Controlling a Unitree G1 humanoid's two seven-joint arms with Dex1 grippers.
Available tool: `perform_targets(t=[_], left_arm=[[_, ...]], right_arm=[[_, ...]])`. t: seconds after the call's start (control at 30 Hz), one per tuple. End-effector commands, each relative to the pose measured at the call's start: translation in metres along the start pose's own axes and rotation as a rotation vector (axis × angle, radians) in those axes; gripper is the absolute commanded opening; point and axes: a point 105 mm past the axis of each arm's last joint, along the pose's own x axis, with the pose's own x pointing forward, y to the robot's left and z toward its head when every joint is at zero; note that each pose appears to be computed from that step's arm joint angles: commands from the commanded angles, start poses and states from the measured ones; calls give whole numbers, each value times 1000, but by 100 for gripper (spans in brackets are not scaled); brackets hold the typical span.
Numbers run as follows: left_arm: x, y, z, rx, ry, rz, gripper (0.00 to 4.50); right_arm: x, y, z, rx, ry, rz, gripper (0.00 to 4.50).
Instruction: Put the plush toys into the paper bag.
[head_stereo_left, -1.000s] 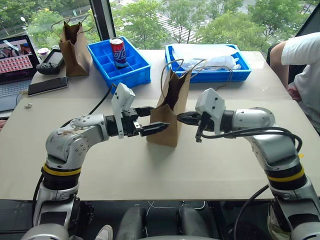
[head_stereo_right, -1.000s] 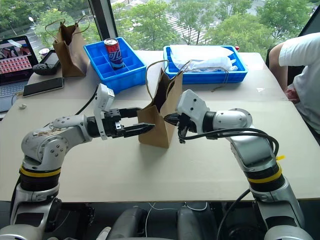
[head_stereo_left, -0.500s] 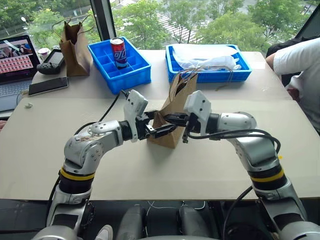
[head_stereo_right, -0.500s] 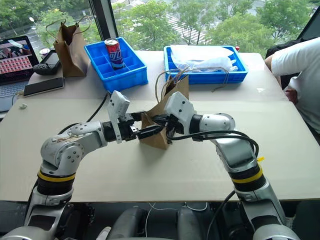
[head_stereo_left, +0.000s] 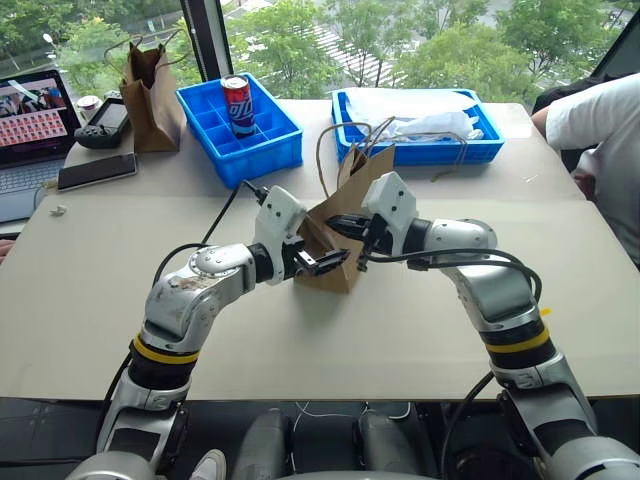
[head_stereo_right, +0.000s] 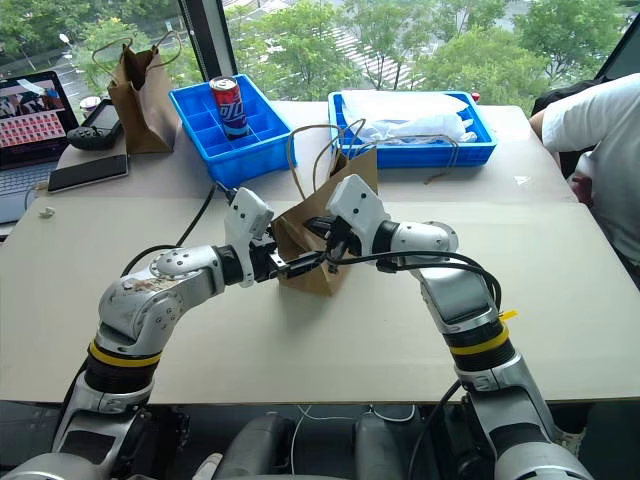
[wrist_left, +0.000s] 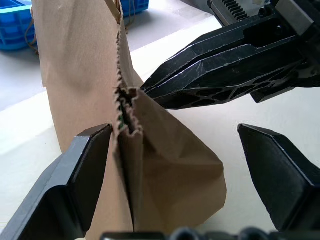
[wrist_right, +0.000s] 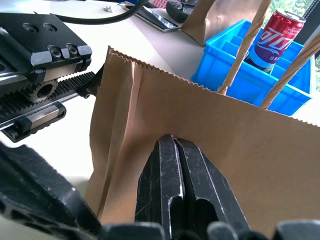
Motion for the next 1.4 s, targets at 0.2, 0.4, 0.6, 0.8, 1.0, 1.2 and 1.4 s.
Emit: perform_targets(t=[0.2,0.4,0.6,0.8,1.0,1.2,1.4], left_arm=[[1,13,21,-10,-92,103,96],[-7,21,35,70,-104,81,2],[-21,44,53,266,-99,-3,2],[-25,49,49,466,-53,-215,2],[-29,54,28,540,-23,-371,2],[-31,57,26,561,-26,-467,2],[-32,59,17,592,-4,-526,2]], right_arm=[[-3,-4,15,-42,-45,-28,0],[-14,-14,22,-82,-23,-58,0],[-64,-20,27,-132,118,-34,0],[-121,-16,16,-99,316,-28,0],[-145,-17,8,-49,388,-82,0],[-165,-18,3,-25,459,-116,0],[-168,-16,-1,-19,477,-120,0]])
